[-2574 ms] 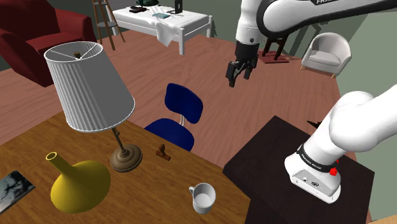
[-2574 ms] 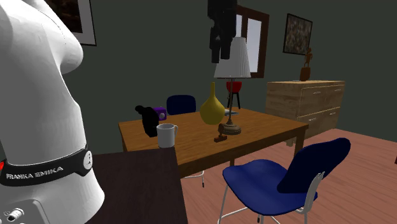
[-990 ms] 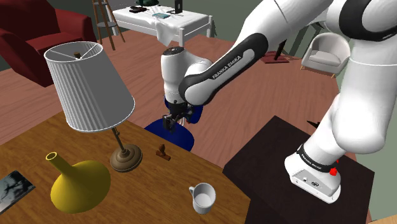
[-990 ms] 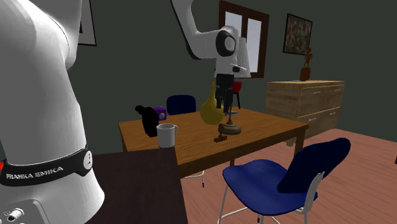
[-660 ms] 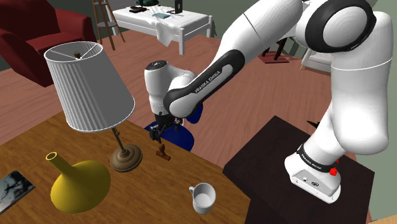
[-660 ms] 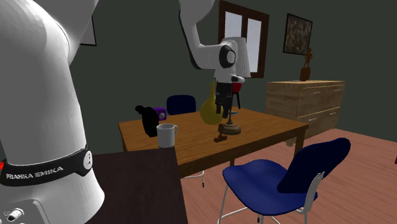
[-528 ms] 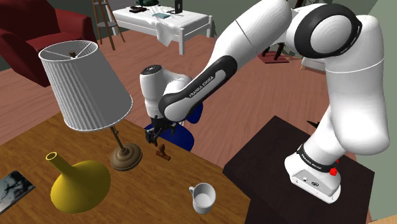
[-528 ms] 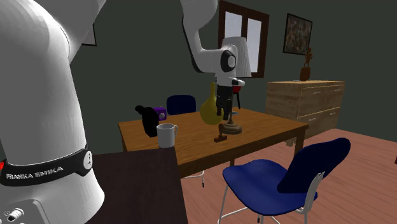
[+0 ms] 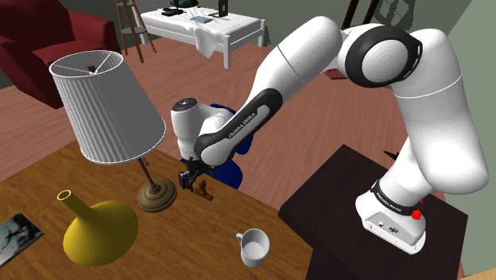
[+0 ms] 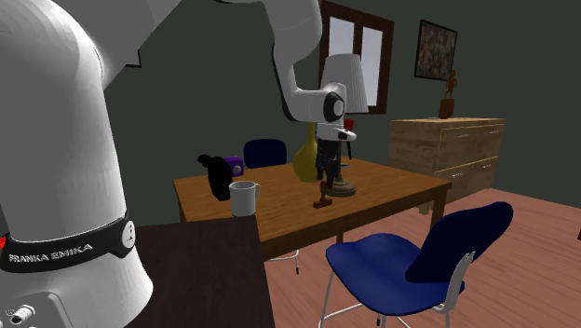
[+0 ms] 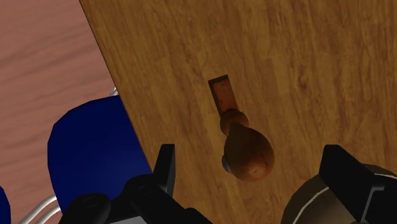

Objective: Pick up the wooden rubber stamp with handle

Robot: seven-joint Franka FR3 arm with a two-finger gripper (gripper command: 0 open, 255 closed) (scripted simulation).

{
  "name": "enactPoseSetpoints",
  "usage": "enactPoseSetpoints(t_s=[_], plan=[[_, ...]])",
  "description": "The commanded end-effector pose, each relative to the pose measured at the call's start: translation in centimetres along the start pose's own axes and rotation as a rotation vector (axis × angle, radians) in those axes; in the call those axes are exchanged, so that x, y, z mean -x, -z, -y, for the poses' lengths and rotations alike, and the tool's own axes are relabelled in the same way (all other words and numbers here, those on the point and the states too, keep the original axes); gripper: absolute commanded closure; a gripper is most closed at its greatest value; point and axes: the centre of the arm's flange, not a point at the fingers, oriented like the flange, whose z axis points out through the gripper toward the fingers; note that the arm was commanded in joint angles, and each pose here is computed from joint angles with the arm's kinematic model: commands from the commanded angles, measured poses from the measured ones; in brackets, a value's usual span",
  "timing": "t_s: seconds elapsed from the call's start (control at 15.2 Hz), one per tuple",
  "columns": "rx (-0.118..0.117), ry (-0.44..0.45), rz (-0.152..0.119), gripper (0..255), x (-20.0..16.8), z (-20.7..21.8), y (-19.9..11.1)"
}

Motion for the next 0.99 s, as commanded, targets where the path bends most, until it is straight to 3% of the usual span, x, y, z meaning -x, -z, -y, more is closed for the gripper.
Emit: enactPoseSetpoints(t_s=[0.0, 0.07, 0.13, 0.73, 0.92], plan=[[0.0, 0.0, 0.0, 0, -0.2, 0.1, -0.9], [0.0, 0.0, 0.0, 0, -0.2, 0.1, -0.9], [0.0, 0.0, 0.0, 255, -0.2, 0.1, -1.0], [0.0, 0.0, 0.0, 255, -0.2, 0.1, -0.9], [0.0, 0.0, 0.0, 255, 0.0, 0.1, 0.7]])
